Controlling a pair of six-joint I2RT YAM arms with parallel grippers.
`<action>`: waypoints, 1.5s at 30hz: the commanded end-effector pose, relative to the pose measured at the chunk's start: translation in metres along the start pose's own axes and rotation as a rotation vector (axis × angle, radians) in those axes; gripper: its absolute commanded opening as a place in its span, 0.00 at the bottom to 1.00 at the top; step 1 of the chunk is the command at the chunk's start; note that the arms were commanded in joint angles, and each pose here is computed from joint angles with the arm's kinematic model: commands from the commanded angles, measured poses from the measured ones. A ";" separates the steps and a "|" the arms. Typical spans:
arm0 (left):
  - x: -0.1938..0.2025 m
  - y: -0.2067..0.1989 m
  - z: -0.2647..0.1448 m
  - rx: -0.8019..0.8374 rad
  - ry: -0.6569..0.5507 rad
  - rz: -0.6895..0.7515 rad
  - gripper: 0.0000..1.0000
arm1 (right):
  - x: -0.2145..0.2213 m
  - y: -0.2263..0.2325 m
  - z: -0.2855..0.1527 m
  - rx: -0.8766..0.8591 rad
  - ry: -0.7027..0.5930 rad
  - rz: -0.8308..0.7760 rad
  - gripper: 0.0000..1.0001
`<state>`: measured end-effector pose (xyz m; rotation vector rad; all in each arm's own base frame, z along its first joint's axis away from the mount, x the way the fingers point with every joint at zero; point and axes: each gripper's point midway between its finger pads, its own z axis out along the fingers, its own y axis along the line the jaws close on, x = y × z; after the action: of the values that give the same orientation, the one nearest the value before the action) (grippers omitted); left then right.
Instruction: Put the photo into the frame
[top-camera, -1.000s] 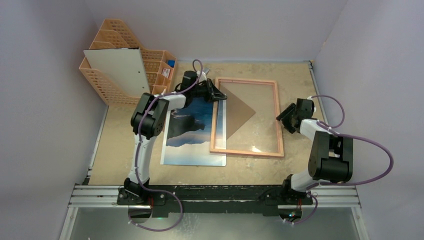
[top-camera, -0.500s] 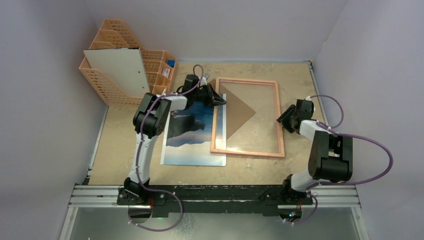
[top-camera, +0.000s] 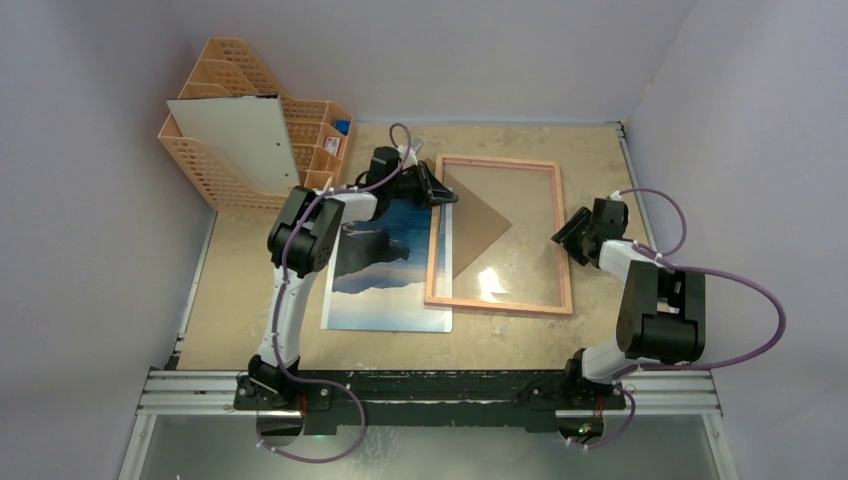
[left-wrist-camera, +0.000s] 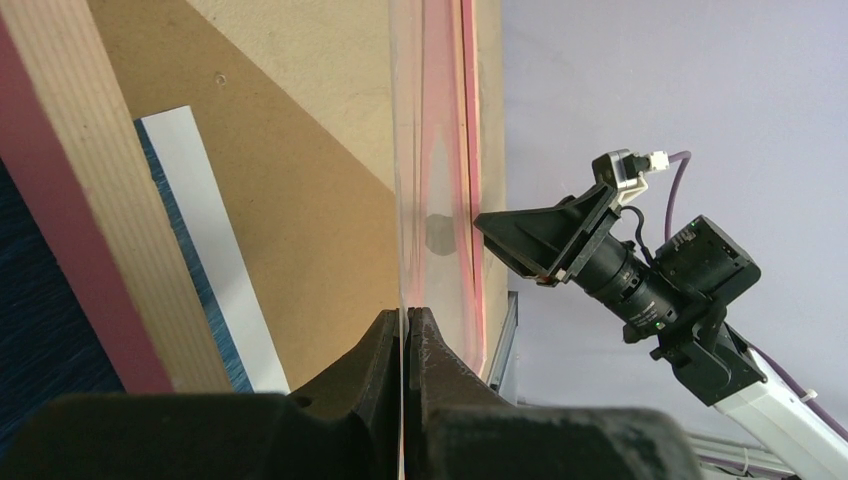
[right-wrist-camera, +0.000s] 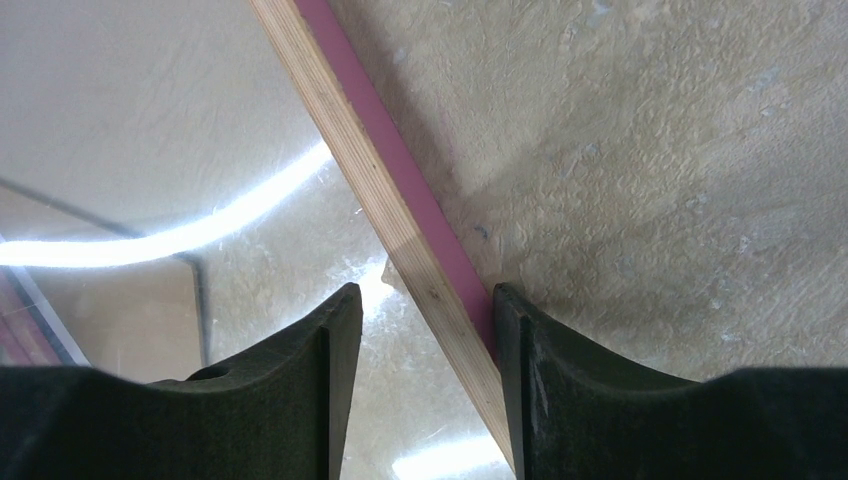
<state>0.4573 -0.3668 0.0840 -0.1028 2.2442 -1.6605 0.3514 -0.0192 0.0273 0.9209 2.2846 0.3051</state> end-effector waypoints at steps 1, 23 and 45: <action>-0.005 -0.025 0.004 0.069 0.002 0.073 0.00 | 0.011 -0.002 0.000 -0.023 0.031 -0.025 0.57; -0.012 -0.037 0.011 0.123 0.028 0.158 0.00 | 0.025 0.001 0.004 -0.080 0.079 -0.058 0.60; -0.006 -0.058 0.015 0.205 0.031 0.235 0.00 | 0.027 0.002 0.004 -0.096 0.081 -0.065 0.63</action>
<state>0.4656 -0.3817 0.1155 0.1095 2.0905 -1.7346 0.3572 -0.0129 0.0299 0.8062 2.2648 0.3740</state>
